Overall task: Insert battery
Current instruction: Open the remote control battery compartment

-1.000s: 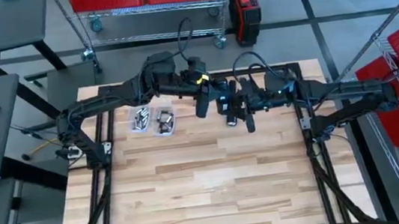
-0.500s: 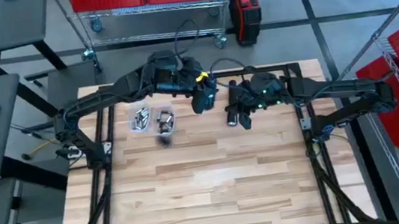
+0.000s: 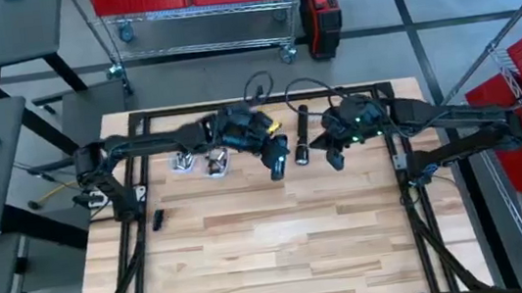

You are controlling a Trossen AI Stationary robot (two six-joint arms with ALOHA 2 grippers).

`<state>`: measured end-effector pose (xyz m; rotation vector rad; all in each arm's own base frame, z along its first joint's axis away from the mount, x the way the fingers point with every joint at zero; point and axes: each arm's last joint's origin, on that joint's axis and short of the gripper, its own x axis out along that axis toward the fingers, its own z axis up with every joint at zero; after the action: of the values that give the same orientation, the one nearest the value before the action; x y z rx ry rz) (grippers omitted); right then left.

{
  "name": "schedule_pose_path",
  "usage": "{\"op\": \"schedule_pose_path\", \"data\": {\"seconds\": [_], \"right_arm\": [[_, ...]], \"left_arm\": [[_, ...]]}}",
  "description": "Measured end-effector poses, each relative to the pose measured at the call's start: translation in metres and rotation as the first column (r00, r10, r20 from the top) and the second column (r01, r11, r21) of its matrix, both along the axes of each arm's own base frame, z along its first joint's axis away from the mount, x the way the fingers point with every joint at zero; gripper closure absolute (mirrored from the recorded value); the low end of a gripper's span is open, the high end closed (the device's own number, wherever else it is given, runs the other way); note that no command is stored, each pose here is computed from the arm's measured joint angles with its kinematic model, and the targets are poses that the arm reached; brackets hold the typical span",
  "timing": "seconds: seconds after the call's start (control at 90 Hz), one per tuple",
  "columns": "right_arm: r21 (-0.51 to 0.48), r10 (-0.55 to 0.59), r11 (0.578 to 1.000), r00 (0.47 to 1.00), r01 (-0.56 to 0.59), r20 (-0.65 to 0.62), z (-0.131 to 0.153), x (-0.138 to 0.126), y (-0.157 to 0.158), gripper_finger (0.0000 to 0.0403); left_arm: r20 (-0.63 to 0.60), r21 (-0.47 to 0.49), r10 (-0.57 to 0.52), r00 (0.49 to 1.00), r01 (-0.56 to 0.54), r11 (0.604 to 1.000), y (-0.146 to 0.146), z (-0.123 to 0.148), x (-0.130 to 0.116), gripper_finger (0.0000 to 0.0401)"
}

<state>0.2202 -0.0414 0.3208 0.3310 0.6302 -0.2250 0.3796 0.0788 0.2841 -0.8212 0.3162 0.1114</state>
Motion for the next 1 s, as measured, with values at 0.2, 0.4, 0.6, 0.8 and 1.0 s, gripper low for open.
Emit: {"op": "schedule_pose_path", "data": {"seconds": [0.2,0.4,0.6,0.8,1.0], "right_arm": [[0.029,0.023,0.999,1.0,-0.023,0.0,-0.005,0.002,0.009,0.0399],[0.048,0.047,0.998,0.999,-0.046,-0.013,-0.009,0.003,0.018,0.0399],[0.06,0.062,0.996,0.998,-0.061,-0.014,-0.01,0.003,0.023,0.0399],[0.061,0.08,0.995,0.997,-0.078,-0.023,-0.01,0.003,0.027,0.0399],[0.061,0.08,0.995,0.997,-0.079,-0.023,-0.01,0.003,0.027,0.0399]], "left_arm": [[-0.149,-0.193,0.074,0.986,-0.102,0.976,-0.015,-0.083,0.004,0.0358],[-0.263,-0.244,0.096,0.96,-0.162,0.956,-0.021,-0.125,0.012,0.0357],[-0.317,-0.255,0.099,0.943,-0.185,0.949,-0.021,-0.139,0.012,0.0291],[-0.368,-0.241,0.098,0.925,-0.197,0.95,-0.018,-0.143,0.008,0.0265],[-0.421,-0.221,0.078,0.904,-0.185,0.957,-0.014,-0.146,0.004,0.0252]]}}
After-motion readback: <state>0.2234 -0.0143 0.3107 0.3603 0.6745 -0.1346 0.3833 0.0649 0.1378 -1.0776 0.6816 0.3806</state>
